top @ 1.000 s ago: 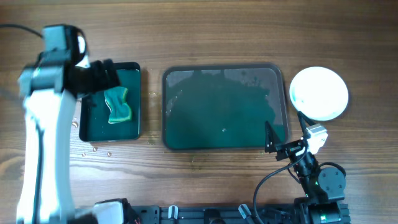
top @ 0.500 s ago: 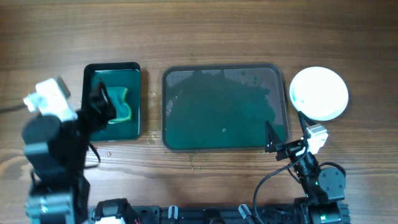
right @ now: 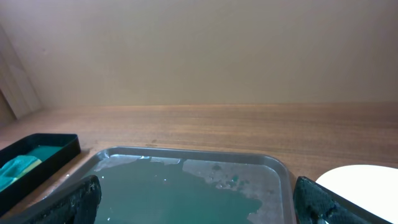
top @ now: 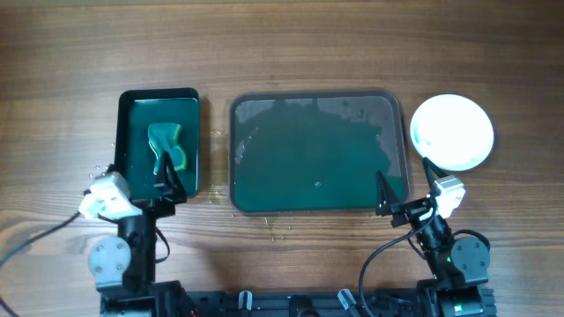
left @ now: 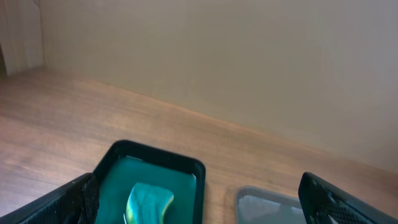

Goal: Clean dirty plates on tray and stack at the side

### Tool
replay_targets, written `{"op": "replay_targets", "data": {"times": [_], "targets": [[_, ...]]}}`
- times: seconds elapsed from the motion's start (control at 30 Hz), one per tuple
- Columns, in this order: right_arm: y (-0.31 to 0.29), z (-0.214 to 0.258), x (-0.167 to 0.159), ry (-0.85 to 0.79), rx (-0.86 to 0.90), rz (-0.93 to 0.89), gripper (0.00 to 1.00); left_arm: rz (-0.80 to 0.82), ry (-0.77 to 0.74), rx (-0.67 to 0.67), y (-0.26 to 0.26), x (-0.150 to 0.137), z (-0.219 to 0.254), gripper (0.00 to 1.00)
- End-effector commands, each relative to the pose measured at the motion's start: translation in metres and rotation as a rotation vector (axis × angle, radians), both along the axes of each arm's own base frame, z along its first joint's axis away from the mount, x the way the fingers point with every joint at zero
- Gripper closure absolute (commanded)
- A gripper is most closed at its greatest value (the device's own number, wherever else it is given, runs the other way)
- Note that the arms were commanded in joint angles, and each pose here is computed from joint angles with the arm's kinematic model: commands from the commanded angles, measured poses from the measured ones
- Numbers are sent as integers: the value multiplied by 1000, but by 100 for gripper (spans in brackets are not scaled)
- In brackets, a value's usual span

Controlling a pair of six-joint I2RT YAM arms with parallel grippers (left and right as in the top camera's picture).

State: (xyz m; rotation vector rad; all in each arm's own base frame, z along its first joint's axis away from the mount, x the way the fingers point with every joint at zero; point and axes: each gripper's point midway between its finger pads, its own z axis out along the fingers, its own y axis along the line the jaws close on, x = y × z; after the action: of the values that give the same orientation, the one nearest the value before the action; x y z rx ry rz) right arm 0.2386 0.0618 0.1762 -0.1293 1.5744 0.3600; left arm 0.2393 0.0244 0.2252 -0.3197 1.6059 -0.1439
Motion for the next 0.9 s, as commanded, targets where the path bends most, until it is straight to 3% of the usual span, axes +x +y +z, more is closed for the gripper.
{"op": "replay_targets", "data": {"times": [0.0,0.47,0.67,0.87], "targets": [[-1,2,0,-15,-8,-9,0,-11,-41,2,-2,-1,-15,0],[-1,2,0,-15,-8,-9,0,-19,-203,29,-4,4,-14,0],[-1,2,0,-15,-8,-9,0,-20,-166,25,-4,5,-25,0],[-1,2,0,-15,-8,-9,1,-21,9,8,-4,6,-68,0]]}}
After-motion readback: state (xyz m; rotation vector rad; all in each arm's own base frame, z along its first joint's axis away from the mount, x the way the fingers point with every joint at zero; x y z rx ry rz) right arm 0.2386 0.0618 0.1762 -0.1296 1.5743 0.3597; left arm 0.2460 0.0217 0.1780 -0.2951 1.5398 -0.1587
